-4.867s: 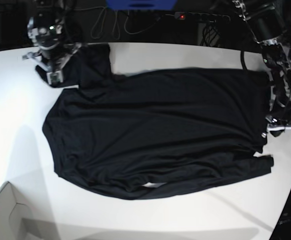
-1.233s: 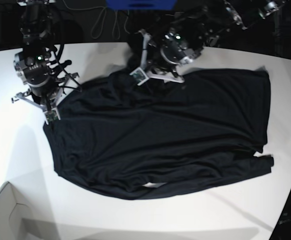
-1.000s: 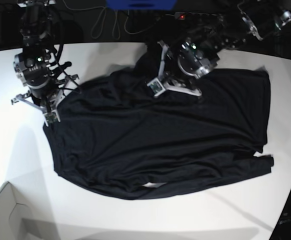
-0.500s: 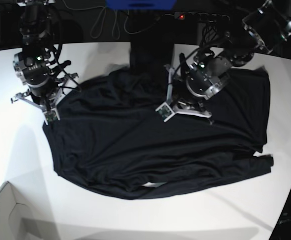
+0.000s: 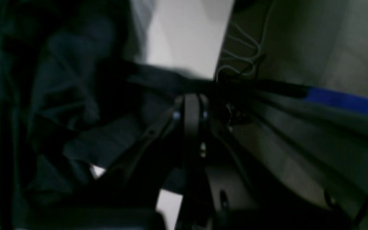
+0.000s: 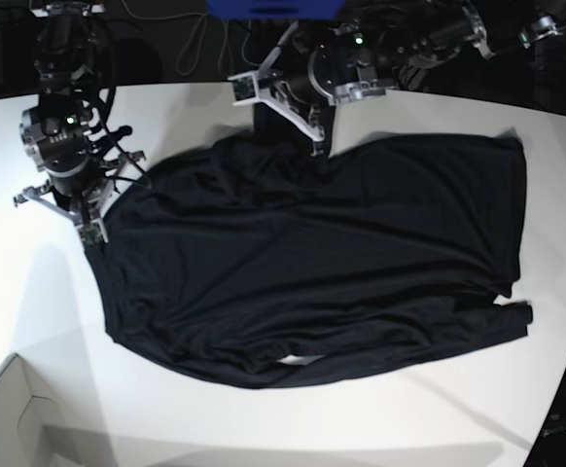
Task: Layout the t-shirt on the table in an organized manner, then fold the t-shirt properly
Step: 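Reach the left gripper to the collar and pull the fabric outward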
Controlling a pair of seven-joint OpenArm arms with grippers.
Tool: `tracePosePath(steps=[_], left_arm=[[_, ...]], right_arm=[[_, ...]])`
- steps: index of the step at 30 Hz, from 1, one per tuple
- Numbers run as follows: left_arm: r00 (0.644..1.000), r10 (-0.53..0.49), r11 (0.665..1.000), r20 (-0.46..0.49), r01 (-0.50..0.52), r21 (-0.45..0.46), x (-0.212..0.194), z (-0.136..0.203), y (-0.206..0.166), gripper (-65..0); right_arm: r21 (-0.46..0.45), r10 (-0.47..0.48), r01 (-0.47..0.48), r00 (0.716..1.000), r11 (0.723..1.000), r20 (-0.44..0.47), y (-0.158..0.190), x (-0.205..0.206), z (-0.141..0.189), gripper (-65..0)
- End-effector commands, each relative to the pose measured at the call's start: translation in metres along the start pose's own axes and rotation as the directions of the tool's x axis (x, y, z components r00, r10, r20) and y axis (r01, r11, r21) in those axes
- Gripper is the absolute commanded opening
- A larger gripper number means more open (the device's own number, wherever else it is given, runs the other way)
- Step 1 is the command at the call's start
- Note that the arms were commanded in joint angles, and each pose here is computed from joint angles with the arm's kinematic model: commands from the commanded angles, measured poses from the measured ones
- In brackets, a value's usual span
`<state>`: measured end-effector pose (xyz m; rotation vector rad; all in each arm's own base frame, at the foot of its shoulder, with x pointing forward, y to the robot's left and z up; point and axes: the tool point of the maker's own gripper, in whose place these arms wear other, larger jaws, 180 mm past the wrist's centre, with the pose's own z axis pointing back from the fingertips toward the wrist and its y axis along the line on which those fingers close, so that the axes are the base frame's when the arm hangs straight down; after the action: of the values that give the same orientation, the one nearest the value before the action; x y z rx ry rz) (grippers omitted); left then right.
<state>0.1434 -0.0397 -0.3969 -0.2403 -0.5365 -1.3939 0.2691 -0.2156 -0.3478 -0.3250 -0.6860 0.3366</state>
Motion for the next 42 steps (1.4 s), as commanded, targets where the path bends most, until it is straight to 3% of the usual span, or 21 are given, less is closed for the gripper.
tracePosePath(steps=[1,10,15,22,27,30,36,42], left_arm=[[1.000,-0.006,1.000,0.023,0.006,0.026,0.006,0.002,0.010,-64.6],[0.986,0.026,0.999,-0.164,-0.021,0.036,-0.052,-0.030,0.029,-64.6],[0.972,0.036,0.999,-0.232,-0.027,0.042,-0.080,-0.030,0.033,-64.6],[0.935,0.074,0.976,-0.347,0.004,0.219,-0.135,0.001,0.094,-64.6],[0.922,0.175,0.926,-0.345,-0.034,0.377,-0.149,0.027,0.148,-64.6],[0.915,0.217,0.904,-0.340,-0.057,0.424,-0.155,0.032,0.168,-64.6],[0.918,0.242,0.886,-0.313,-0.077,0.458,-0.164,0.025,0.196,-64.6],[0.938,0.232,0.874,-0.257,-0.085,0.479,-0.138,0.022,0.212,-64.6]], right_arm=[[-0.015,0.009,-0.009,0.999,1.000,0.038,-0.006,0.011,0.003,-65.0],[-0.012,0.010,-0.010,0.999,1.000,0.033,-0.005,0.007,0.003,-65.0],[-0.011,0.010,-0.010,0.999,1.000,0.032,-0.004,0.007,0.003,-65.0],[-0.014,0.009,-0.009,0.999,1.000,0.037,-0.005,0.009,0.003,-65.0],[-0.013,0.006,-0.006,0.999,1.000,0.040,-0.005,0.010,0.003,-65.0],[-0.013,0.006,-0.006,0.999,1.000,0.036,-0.005,0.009,0.003,-65.0],[-0.010,0.009,-0.009,1.000,1.000,0.026,-0.004,0.005,0.003,-65.0],[-0.004,0.008,-0.008,1.000,1.000,0.015,-0.001,0.001,0.004,-65.0]])
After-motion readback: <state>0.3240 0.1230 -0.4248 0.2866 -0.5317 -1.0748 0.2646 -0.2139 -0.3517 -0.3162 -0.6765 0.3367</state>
